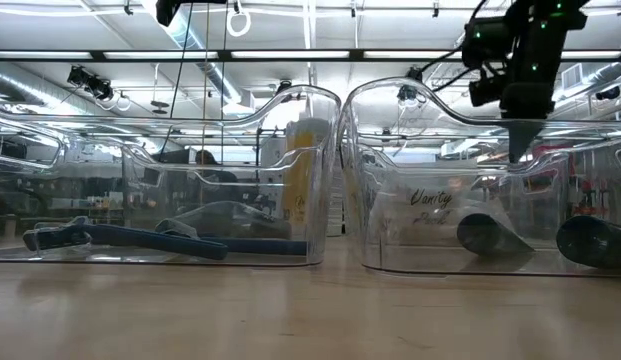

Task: Pick & Place Travel size toiletries
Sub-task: Put the black deodorant into the top left transparent bin

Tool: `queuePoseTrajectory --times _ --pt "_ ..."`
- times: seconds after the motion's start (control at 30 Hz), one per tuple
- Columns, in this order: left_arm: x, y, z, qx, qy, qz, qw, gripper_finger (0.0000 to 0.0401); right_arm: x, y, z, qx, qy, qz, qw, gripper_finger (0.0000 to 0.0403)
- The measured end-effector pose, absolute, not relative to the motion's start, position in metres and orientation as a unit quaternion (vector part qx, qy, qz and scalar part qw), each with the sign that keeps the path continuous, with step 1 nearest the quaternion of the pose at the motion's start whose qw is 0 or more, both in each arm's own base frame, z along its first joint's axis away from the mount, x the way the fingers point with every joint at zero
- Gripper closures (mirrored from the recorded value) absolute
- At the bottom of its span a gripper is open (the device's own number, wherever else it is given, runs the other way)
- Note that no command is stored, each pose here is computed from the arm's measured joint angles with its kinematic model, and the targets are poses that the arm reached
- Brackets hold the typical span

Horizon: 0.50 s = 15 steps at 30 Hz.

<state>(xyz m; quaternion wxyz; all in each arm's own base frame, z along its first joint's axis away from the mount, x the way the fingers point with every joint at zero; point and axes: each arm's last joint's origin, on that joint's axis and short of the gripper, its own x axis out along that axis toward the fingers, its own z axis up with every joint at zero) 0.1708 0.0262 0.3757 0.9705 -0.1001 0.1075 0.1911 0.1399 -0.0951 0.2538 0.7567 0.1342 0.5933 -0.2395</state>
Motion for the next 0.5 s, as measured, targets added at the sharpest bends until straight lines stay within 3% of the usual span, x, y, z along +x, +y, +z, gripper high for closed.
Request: queuePoseTrajectory --times 0.23,0.5 --pt "0.171 0.026 0.376 -0.100 0.107 0.191 0.970 0.0388 0.138 -0.105 0.240 0.160 0.588 -0.260 0.749 0.0400" --pt "0.171 0.026 0.376 -0.100 0.108 0.191 0.970 0.0392 0.145 -0.110 0.229 0.186 0.604 -0.211 0.746 0.0400"
